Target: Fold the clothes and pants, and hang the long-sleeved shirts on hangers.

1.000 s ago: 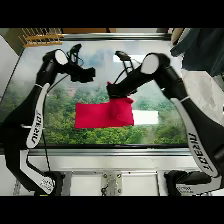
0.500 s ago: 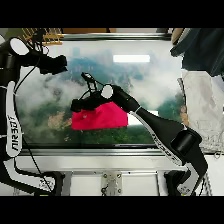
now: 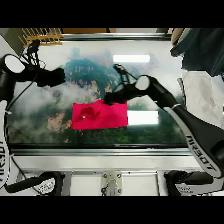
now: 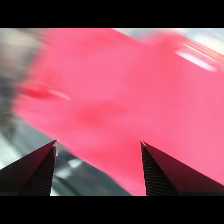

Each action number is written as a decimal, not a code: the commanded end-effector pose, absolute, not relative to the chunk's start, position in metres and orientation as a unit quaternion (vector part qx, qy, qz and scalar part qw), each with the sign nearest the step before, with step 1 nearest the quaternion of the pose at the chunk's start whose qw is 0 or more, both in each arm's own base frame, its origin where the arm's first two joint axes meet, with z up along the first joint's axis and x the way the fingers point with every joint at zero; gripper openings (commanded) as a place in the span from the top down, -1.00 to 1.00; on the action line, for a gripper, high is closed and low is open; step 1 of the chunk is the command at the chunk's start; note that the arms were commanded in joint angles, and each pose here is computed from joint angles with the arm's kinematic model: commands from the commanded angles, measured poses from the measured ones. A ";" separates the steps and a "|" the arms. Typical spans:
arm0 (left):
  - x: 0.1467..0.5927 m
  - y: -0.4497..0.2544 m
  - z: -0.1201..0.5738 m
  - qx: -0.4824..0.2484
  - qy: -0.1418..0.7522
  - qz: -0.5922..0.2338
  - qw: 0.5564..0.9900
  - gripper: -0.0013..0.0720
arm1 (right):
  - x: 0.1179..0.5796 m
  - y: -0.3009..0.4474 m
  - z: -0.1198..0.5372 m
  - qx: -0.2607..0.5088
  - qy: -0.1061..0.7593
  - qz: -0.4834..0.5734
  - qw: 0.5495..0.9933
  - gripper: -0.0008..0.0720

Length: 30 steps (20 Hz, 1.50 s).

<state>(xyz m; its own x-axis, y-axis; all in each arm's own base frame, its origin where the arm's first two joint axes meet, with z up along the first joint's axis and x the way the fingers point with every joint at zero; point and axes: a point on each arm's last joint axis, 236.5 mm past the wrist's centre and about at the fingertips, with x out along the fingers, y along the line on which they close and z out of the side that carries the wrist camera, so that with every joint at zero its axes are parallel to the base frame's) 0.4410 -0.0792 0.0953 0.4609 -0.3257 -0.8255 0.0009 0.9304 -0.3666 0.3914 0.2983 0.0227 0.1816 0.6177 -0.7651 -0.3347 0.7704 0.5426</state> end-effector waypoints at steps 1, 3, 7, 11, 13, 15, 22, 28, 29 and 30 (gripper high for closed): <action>0.404 -0.099 0.067 -0.144 0.526 -0.114 0.830 0.94 | 0.371 0.184 -0.040 0.178 0.633 0.187 0.730 -0.62; 0.390 -0.109 0.061 -0.137 0.529 -0.123 0.828 0.94 | 0.361 0.162 -0.070 0.249 0.655 0.152 0.697 -1.00; 0.380 -0.120 0.060 -0.130 0.528 -0.136 0.828 0.94 | 0.370 0.196 -0.090 0.317 0.640 0.200 0.670 -1.00; 0.380 -0.122 0.061 -0.132 0.527 -0.138 0.828 0.94 | 0.383 0.257 -0.093 0.367 0.603 0.246 0.664 -1.00; 0.380 -0.122 0.061 -0.132 0.527 -0.138 0.828 0.94 | 0.379 0.282 -0.096 0.364 0.606 0.263 0.657 -0.99; 0.380 -0.122 0.061 -0.132 0.528 -0.138 0.828 0.94 | 0.375 0.305 -0.098 0.348 0.611 0.283 0.652 -0.89; 0.379 -0.123 0.061 -0.132 0.529 -0.138 0.827 0.94 | 0.419 0.294 -0.044 0.276 0.550 0.339 0.712 0.94; 0.379 -0.123 0.061 -0.132 0.529 -0.138 0.827 0.94 | 0.490 0.082 0.059 0.216 0.470 0.166 0.839 0.94; 0.379 -0.123 0.060 -0.132 0.529 -0.138 0.827 0.94 | 0.494 0.042 0.077 0.222 0.447 0.130 0.857 0.95; 0.379 -0.123 0.060 -0.132 0.529 -0.138 0.827 0.94 | 0.495 0.001 0.096 0.234 0.422 0.094 0.871 0.94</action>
<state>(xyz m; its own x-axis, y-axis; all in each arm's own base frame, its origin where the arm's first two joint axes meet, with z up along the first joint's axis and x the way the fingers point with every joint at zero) 0.3794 -0.1225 0.0605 0.4029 -0.3680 -0.8380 0.0878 0.9269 -0.3648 0.4908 0.1124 0.0510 0.4822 0.5595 -0.6741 -0.1056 0.8010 0.5893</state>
